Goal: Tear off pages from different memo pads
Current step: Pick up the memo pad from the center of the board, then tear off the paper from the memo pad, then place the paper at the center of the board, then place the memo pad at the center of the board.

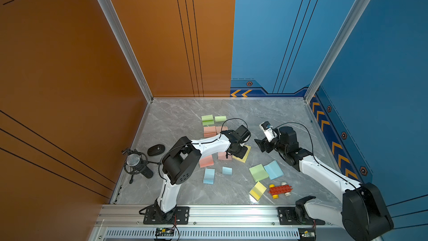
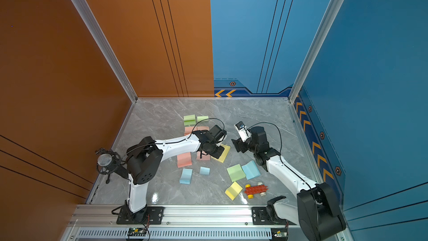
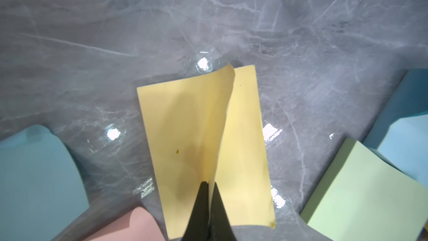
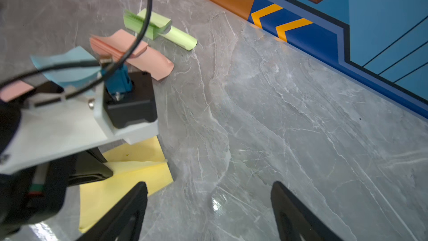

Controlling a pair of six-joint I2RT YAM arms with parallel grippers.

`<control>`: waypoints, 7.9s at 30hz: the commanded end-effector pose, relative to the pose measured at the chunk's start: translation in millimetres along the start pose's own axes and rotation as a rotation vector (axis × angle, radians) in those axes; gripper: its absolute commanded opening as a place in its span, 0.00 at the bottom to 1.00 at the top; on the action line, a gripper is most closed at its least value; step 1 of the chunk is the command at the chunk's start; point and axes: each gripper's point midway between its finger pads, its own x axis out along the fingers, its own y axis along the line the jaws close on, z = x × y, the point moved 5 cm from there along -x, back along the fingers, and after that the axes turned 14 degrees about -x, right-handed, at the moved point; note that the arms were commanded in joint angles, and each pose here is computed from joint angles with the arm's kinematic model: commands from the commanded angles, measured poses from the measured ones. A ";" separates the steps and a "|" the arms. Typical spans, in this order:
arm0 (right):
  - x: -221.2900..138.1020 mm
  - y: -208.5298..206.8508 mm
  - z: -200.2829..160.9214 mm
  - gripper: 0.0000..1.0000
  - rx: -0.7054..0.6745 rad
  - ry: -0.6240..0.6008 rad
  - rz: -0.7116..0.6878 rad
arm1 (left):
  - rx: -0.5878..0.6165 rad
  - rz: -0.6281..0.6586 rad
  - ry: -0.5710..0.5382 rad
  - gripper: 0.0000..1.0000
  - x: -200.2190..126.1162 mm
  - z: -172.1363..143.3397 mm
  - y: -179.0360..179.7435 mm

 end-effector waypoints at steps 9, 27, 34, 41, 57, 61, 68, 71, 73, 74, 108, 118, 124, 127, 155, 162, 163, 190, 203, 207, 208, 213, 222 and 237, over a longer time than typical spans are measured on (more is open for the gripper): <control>34.9 31.4 -8.6 0.64 -0.545 0.028 0.167 | -0.026 -0.148 0.049 0.00 -7.7 -4.2 7.9; 70.7 72.8 -3.9 0.55 -0.703 -0.017 0.256 | -0.075 -0.206 0.071 0.00 -10.0 -1.0 11.7; 75.3 90.8 -18.1 0.55 -0.708 -0.003 0.334 | -0.096 -0.216 0.060 0.14 -16.4 1.9 10.3; 71.2 98.0 -24.5 0.55 -0.706 0.008 0.364 | -0.164 -0.214 0.043 0.33 -24.4 8.1 19.5; 65.2 108.6 -29.3 0.62 -0.741 0.037 0.411 | -0.257 -0.194 -0.015 0.58 -54.0 8.1 48.2; 64.7 111.6 -28.7 0.68 -0.756 0.042 0.415 | -0.275 -0.198 -0.049 0.59 -68.1 9.8 51.6; 65.3 117.0 -18.2 0.68 -0.834 0.028 0.381 | -0.293 -0.201 -0.103 0.59 -93.0 5.0 53.1; 63.0 116.9 -15.9 0.65 -0.877 0.025 0.375 | -0.309 -0.183 -0.125 0.59 -101.0 -1.4 60.2; 61.1 120.5 -16.4 0.61 -0.924 0.029 0.396 | -0.319 -0.173 -0.137 0.59 -105.7 -5.7 65.9; 60.6 122.8 -16.9 0.57 -0.948 0.034 0.407 | -0.326 -0.168 -0.143 0.59 -108.0 -7.7 69.4; -37.0 -4.1 81.7 0.00 -0.369 0.059 0.178 | -0.032 -0.373 -0.523 0.99 -155.8 -13.8 30.9; -65.5 16.5 107.7 0.00 -0.370 -0.039 0.210 | 0.001 -0.468 -0.534 0.99 -168.3 -7.2 -8.5; -71.9 23.6 114.2 0.00 -0.352 -0.082 0.242 | 0.000 -0.453 -0.606 0.96 -178.9 0.3 -18.6; -75.8 24.3 119.9 0.00 -0.328 -0.111 0.257 | 0.004 -0.449 -0.581 0.91 -169.7 0.7 -20.7; -79.5 -18.3 126.5 0.00 -0.122 -0.138 0.240 | -0.012 -0.393 -0.590 0.00 -165.6 -20.3 -9.3; -51.1 -48.1 121.4 0.00 -0.201 -0.030 0.143 | -0.104 -0.296 -0.505 0.00 -150.3 -30.3 22.4; -43.0 -51.7 117.3 0.00 -0.249 0.007 0.133 | -0.113 -0.296 -0.505 0.00 -152.4 -30.1 24.6; 166.0 -125.7 -15.3 0.03 -0.829 0.668 0.208 | -0.135 -0.387 -0.525 0.00 -193.5 -41.5 16.4; 98.2 -138.7 40.7 1.00 -0.585 0.510 0.081 | -0.275 -0.358 -0.531 0.00 -190.1 0.9 37.0; 26.2 -173.1 83.0 1.00 -0.314 0.422 -0.178 | -0.290 -0.406 -0.469 0.00 -178.3 37.7 33.8; 8.8 -180.1 89.2 1.00 -0.238 0.410 -0.245 | -0.292 -0.414 -0.447 0.00 -171.4 45.9 32.6; -93.0 -184.9 109.7 1.00 0.156 0.286 -0.528 | -0.282 -0.440 -0.315 0.00 -130.0 95.2 23.4; -163.1 -133.6 57.1 1.00 0.701 0.031 -0.514 | -0.355 -0.504 -0.190 0.00 -72.2 180.7 50.0; -182.3 -56.9 8.1 1.00 0.813 0.031 -0.429 | -0.492 -0.656 -0.086 0.00 12.6 235.0 62.1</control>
